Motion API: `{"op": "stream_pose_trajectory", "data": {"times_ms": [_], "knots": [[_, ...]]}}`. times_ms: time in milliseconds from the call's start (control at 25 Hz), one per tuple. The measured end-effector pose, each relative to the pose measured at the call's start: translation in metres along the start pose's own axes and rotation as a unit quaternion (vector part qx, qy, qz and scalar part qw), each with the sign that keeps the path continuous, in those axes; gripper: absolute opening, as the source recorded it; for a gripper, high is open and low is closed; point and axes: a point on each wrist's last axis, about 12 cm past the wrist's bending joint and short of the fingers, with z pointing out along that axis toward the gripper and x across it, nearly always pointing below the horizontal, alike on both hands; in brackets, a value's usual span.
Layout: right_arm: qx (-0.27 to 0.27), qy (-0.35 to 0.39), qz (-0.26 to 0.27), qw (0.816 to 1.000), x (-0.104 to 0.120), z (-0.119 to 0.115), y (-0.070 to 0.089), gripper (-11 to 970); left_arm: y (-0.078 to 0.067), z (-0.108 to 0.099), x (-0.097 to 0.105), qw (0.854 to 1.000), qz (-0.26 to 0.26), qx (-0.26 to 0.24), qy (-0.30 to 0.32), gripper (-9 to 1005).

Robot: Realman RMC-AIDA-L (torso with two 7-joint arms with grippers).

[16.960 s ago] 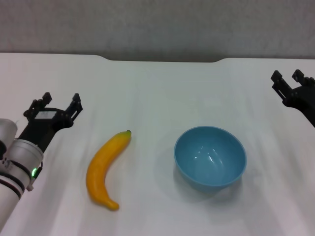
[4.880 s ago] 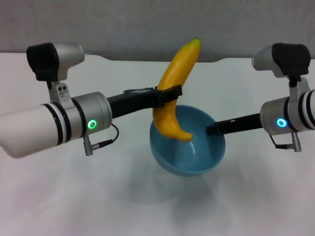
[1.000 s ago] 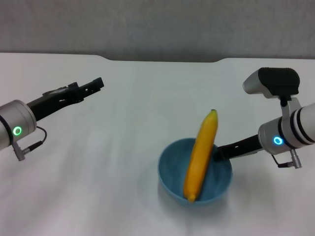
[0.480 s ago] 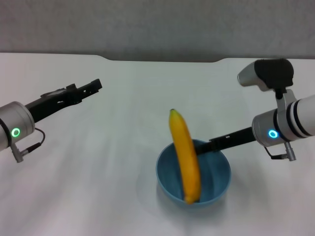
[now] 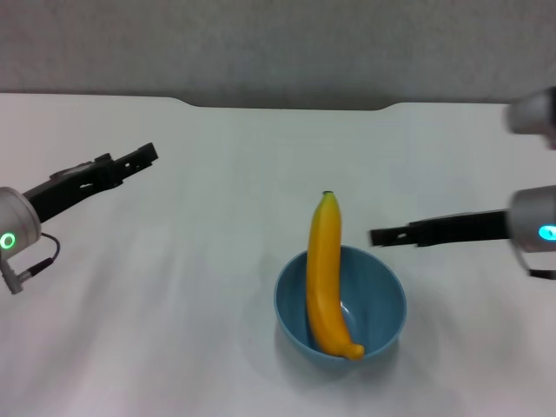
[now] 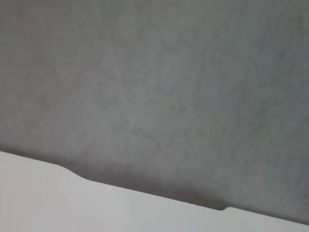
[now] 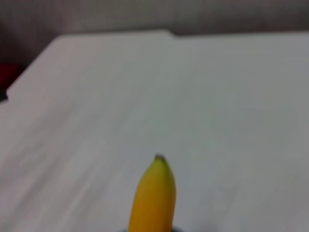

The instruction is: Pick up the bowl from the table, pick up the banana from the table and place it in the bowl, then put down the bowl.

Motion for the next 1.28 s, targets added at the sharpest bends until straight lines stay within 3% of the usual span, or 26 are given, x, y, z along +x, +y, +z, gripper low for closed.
{"op": "stream_pose_trajectory", "data": {"times_ms": [120,200,360,480,720,800,920,1280], "knots": [[-0.003,-0.046,-0.01,0.999,0.002,-0.017,-0.003,890,0.004,-0.003,-0.002,1.0,0.001,-0.003,-0.006,907],[-0.01,-0.098,-0.019,0.995,0.006,-0.031,-0.004,891,0.007,-0.007,-0.004,1.0,0.009,-0.005,-0.014,907],[-0.028,-0.239,-0.045,0.969,0.02,-0.054,-0.011,894,0.018,-0.017,0.002,0.999,0.011,-0.008,-0.035,907],[-0.041,-0.304,-0.046,0.951,0.03,-0.06,-0.018,893,0.026,-0.025,0.007,0.998,0.0,0.0,-0.062,907],[-0.051,-0.348,-0.084,0.932,0.045,-0.058,-0.023,891,0.028,-0.033,0.011,0.995,0.027,0.018,-0.097,907],[-0.054,-0.385,-0.096,0.916,0.053,-0.057,-0.023,891,0.027,-0.034,0.012,0.994,0.042,0.024,-0.1,907],[-0.032,-0.427,-0.081,0.9,0.062,-0.051,-0.028,891,0.026,-0.033,0.015,0.993,0.056,0.025,-0.1,906],[0.055,-0.452,-0.049,0.889,0.074,-0.032,-0.04,891,0.028,-0.03,0.036,0.982,0.169,-0.006,-0.079,906]]}}
